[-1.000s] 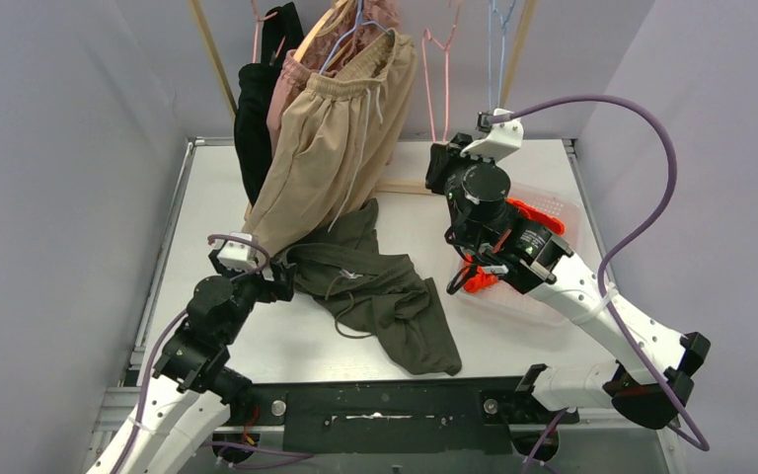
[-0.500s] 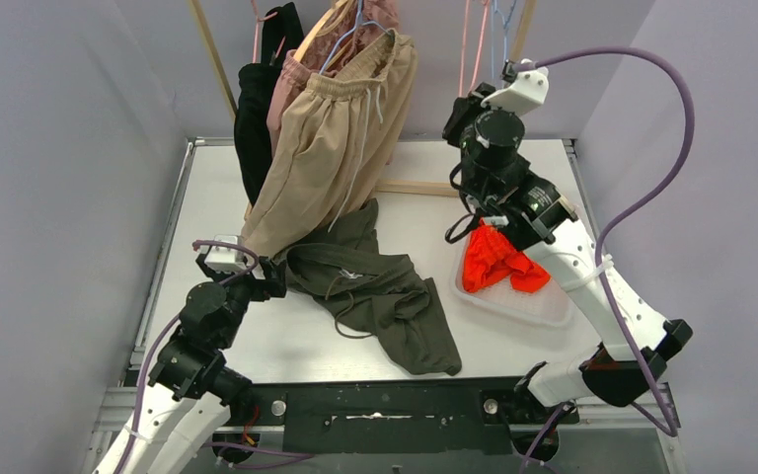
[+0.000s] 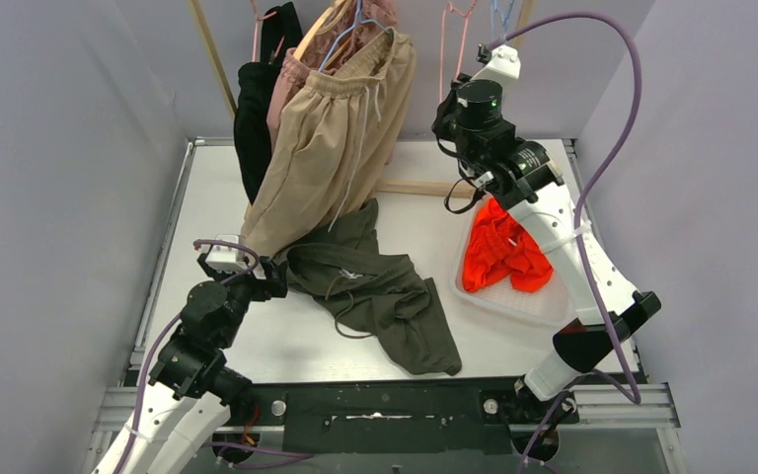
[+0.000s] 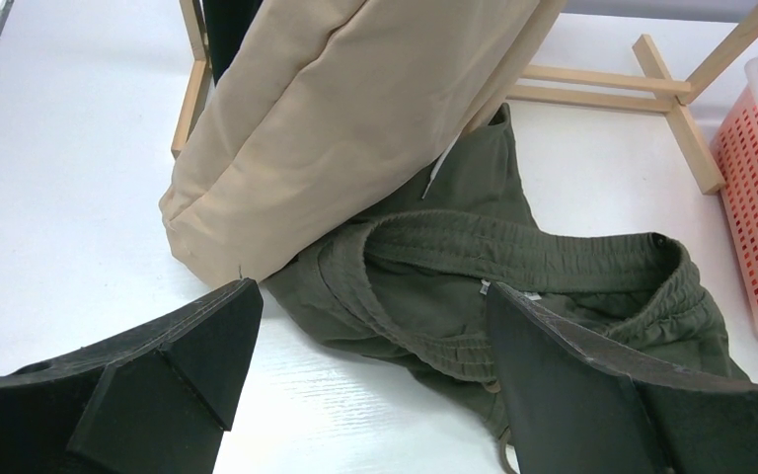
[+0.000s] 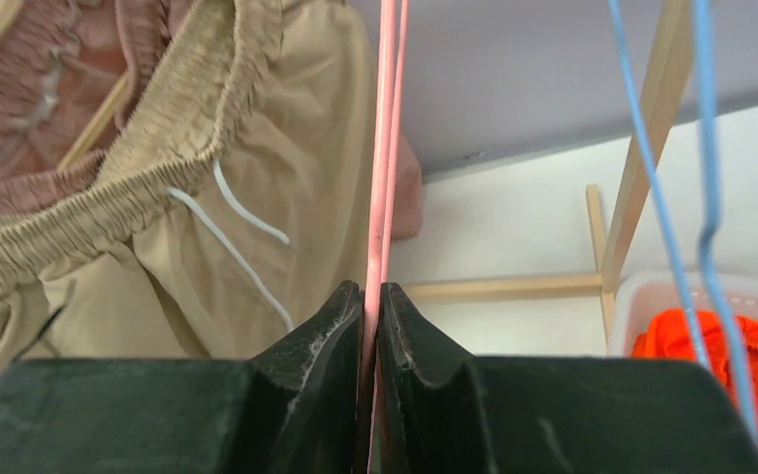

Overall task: Remove the shorts from the hanger
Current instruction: Place the hanger on the clothes rod.

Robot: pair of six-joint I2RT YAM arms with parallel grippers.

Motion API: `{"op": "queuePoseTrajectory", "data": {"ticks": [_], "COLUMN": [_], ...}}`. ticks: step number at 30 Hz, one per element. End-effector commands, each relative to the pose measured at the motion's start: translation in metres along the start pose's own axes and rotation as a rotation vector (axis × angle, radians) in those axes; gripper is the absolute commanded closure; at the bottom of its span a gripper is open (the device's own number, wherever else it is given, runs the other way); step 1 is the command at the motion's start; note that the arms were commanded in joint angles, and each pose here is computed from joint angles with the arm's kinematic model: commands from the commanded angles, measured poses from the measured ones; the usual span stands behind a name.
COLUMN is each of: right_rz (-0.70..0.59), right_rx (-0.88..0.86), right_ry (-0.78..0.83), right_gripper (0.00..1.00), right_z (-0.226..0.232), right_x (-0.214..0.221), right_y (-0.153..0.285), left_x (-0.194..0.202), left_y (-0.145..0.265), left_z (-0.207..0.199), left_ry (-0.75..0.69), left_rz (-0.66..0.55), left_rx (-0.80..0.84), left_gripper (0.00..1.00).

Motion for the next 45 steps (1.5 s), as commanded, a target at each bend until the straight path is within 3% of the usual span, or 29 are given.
{"op": "queuePoseTrajectory", "data": {"ticks": [1, 8, 13, 16, 20, 25, 37, 45], "right_rz": [0.043, 0.022, 0.022, 0.012, 0.023, 0.028, 0.101, 0.168], "right_rx": [-0.036, -0.065, -0.081, -0.121, -0.083, -0.178, -0.339, -0.488], "right_ry": [-0.022, -0.047, -0.071, -0.086, -0.11, -0.094, 0.031, 0.329], "right_gripper": [0.89, 0.77, 0.64, 0.51, 0.41, 0.36, 0.24, 0.17], "right_z": [0.0, -0.005, -0.013, -0.014, -0.023, -0.022, -0.016, 0.019], "right_x": [-0.004, -0.011, -0.012, -0.012, 0.001, 0.023, 0.129, 0.201], "right_y": [0.009, 0.026, 0.043, 0.056, 0.07, 0.093, 0.113, 0.09], "left_x": [-0.015, -0.014, -0.014, -0.014, -0.013, -0.013, -0.013, -0.015], "left_y": [0.002, 0.003, 0.003, 0.002, 0.001, 0.0, 0.001, 0.002], "left_z": [-0.006, -0.006, -0.006, -0.007, -0.007, -0.005, -0.004, 0.0], "left_ry": [0.017, 0.015, 0.014, 0.026, 0.043, 0.047, 0.043, 0.041], "left_rz": [-0.062, -0.063, -0.064, -0.058, -0.049, -0.048, -0.049, -0.065], "left_rx": [0.041, 0.042, 0.044, 0.042, 0.027, 0.002, -0.016, -0.058], "left_gripper": [0.15, 0.15, 0.15, 0.15, 0.15, 0.15, 0.15, 0.15]}}
Point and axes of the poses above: each gripper's point midway between its finger pads, its own y axis back along the fingers, its own z axis along the line the jaws close on, x = y × z, the point moved 10 cm from there along y, back along the fingers, and after that the axes turned 5 degrees about y, right-handed, at the moved point
